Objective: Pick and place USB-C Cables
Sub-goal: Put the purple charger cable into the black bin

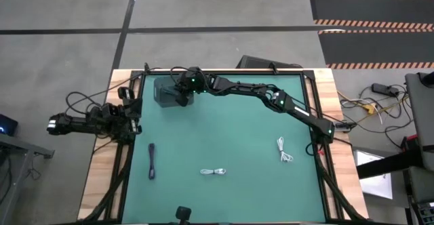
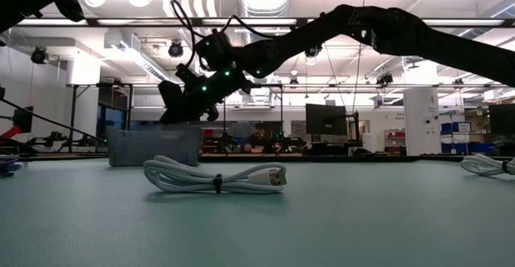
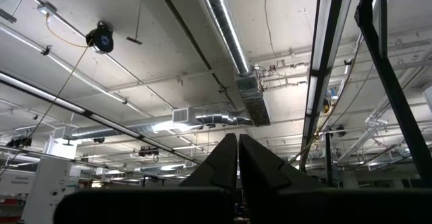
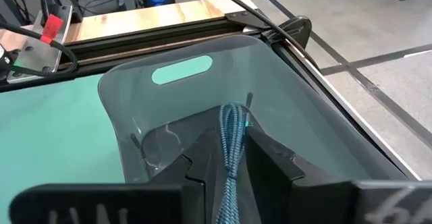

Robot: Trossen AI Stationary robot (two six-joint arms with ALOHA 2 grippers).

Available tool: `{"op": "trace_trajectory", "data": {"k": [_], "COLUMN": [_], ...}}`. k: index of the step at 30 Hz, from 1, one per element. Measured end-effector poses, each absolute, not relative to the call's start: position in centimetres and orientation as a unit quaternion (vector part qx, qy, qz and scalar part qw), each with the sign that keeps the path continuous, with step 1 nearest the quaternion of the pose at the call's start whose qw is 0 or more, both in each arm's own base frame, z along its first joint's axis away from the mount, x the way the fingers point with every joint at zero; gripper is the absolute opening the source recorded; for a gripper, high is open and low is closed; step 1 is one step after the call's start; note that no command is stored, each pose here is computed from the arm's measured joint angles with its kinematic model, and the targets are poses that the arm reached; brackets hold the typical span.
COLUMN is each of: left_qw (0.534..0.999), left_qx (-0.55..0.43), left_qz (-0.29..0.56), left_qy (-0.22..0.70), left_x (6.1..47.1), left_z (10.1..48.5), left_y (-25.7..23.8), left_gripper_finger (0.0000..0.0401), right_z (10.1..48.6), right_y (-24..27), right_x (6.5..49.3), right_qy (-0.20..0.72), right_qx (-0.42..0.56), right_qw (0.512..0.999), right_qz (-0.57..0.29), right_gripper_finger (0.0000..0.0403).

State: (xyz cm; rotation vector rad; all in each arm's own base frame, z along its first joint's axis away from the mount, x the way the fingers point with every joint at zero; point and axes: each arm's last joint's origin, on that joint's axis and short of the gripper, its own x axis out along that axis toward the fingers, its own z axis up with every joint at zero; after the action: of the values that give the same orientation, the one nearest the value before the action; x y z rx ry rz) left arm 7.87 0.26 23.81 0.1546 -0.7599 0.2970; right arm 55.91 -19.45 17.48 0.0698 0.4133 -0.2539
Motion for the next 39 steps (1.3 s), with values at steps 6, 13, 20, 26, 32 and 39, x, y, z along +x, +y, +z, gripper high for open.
{"op": "trace_trajectory", "data": {"k": [6,13,20,26,32,39], "left_qw": [0.915,0.915,0.917,0.918,0.922,0.930], "left_qx": [0.075,0.075,0.076,0.069,0.022,-0.003], "left_qz": [0.144,0.144,0.144,0.140,0.118,0.104], "left_qy": [-0.369,-0.369,-0.364,-0.364,-0.368,-0.353], "left_x": [7.9,7.9,7.9,8.0,8.0,8.3], "left_z": [23.8,23.8,23.7,23.7,23.6,23.3], "left_y": [0.3,0.3,0.3,0.2,0.2,0.2], "left_gripper_finger": [0.0001,0.0001,0.0001,0.0001,0.0001,0.0001], "right_z": [17.5,17.9,21.4,24.0,25.9,26.5], "right_y": [-19.5,-19.4,-17.7,-14.4,-11.0,-6.6], "right_x": [55.9,55.8,55.3,54.8,54.5,51.9], "right_qy": [0.204,0.205,0.216,0.245,0.223,0.199], "right_qx": [0.037,0.030,-0.003,-0.031,-0.040,-0.062], "right_qw": [0.970,0.970,0.971,0.967,0.974,0.977], "right_qz": [-0.126,-0.125,-0.104,-0.058,0.008,0.042], "right_gripper_finger": [0.0068,0.0072,0.0058,0.0045,0.0029,0.0016]}}
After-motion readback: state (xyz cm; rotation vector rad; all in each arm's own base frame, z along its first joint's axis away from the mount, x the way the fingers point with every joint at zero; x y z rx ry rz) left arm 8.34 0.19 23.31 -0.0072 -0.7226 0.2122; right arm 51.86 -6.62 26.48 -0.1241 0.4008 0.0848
